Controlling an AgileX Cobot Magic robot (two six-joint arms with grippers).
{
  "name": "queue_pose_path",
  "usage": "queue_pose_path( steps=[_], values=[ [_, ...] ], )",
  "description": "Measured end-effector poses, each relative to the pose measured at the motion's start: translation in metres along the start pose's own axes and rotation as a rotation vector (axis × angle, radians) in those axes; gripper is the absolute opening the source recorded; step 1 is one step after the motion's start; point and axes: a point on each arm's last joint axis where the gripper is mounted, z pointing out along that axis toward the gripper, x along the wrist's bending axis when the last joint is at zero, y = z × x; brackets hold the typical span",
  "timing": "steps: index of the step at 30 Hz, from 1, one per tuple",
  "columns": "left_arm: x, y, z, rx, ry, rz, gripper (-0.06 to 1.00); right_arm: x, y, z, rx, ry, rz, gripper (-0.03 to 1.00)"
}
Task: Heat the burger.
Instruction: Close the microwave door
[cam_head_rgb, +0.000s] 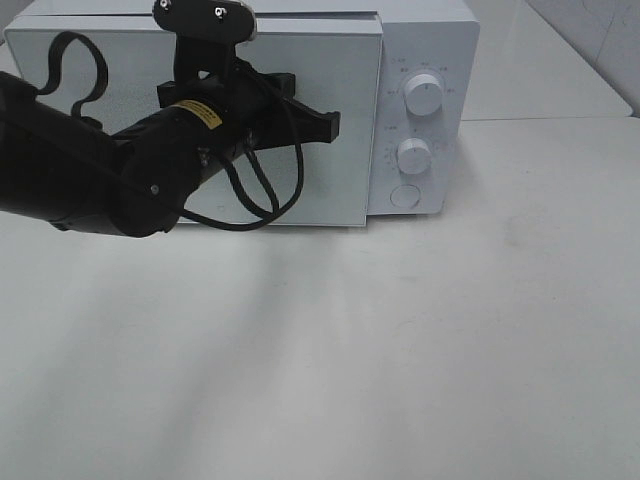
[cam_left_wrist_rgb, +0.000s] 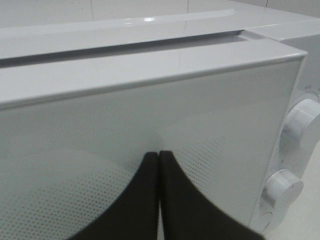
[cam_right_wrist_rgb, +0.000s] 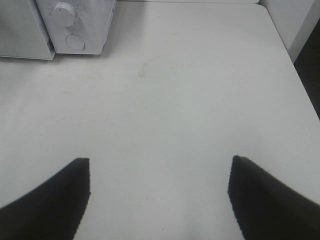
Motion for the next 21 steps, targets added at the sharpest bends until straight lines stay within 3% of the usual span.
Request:
queue_pose_path(
  steps=[21],
  values=[
    [-0.013, 0.001, 0.025, 0.053, -0.014, 0.018, 0.00, 0.000, 0.000, 0.000, 0.000, 0.001, 0.001, 0.76]
  ],
)
